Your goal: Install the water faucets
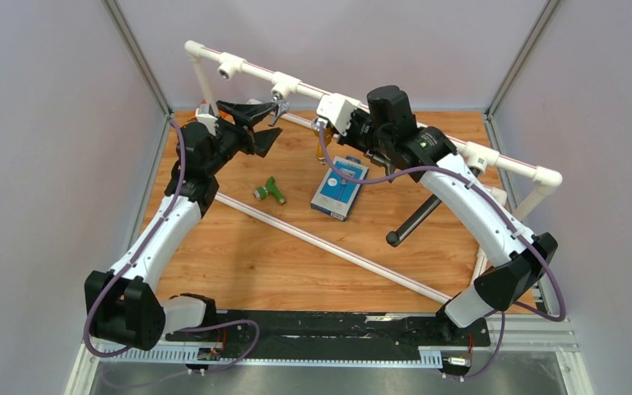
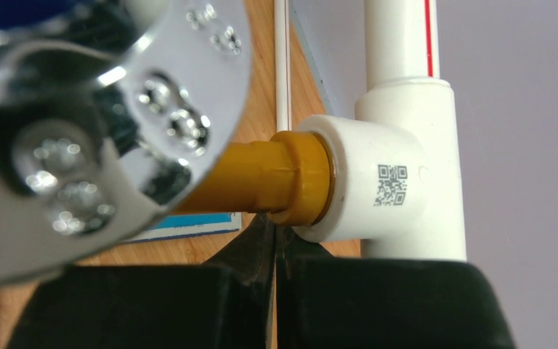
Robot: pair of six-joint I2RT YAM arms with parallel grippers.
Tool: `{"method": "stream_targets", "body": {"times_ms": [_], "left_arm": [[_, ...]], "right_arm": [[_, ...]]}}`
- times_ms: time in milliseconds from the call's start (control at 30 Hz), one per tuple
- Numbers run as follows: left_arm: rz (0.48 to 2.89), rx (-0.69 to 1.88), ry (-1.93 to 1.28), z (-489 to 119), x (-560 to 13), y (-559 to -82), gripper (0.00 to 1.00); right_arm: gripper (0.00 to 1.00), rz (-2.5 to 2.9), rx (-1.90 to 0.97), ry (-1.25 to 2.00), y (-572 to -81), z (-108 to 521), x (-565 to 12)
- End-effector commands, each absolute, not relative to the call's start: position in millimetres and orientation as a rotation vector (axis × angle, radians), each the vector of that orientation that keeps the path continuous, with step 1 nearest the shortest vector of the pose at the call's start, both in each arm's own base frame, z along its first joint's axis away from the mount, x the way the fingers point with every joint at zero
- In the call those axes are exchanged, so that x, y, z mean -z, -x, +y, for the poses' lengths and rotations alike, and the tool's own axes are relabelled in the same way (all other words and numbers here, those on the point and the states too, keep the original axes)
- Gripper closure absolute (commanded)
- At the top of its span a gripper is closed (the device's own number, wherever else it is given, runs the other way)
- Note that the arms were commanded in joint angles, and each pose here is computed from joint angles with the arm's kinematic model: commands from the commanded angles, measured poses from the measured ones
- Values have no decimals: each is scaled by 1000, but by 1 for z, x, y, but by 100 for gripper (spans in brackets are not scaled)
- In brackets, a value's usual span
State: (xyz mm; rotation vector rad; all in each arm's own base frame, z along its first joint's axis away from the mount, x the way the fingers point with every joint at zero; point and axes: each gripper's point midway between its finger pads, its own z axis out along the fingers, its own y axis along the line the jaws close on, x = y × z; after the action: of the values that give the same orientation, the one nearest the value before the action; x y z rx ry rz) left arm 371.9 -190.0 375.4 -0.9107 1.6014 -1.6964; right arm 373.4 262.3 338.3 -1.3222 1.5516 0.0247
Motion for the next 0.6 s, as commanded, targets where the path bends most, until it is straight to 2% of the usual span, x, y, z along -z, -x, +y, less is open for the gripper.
{"method": "stream_targets", "body": {"times_ms": [0,167,267,333,367,400,433,467,500,533,567], "left_arm": [[1462,1785,909,-188,-409,-377,22],[1432,1799,893,-192,-417,-383,28],[1436,1792,870,-194,-420,-386,37],[1442,1775,854,-195,-420,-387,46],[1457,1756,849,-195,-416,-388,56],[1459,1742,844,-195,-416,-388,58],[1473,1716,831,-195,-414,-389,69],[1475,1705,822,-194,-415,-389,71],[1500,1668,800,-195,-410,-390,79],[1503,1645,779,-194,-413,-390,81],[1540,1590,757,-194,-405,-391,88]], "right_arm": [[100,1656,-112,1475,-346,272,-287],[100,1664,-109,1476,-346,271,-285],[100,1659,-109,1474,-346,272,-286],[100,1658,-107,1473,-346,271,-287],[100,1659,-107,1475,-346,271,-286],[100,1661,-106,1474,-346,271,-286],[100,1663,-108,1477,-346,271,-285],[100,1661,-108,1477,-346,272,-285],[100,1661,-107,1475,-346,271,-286],[100,1661,-107,1475,-346,271,-286],[100,1658,-108,1475,-346,272,-286]]}}
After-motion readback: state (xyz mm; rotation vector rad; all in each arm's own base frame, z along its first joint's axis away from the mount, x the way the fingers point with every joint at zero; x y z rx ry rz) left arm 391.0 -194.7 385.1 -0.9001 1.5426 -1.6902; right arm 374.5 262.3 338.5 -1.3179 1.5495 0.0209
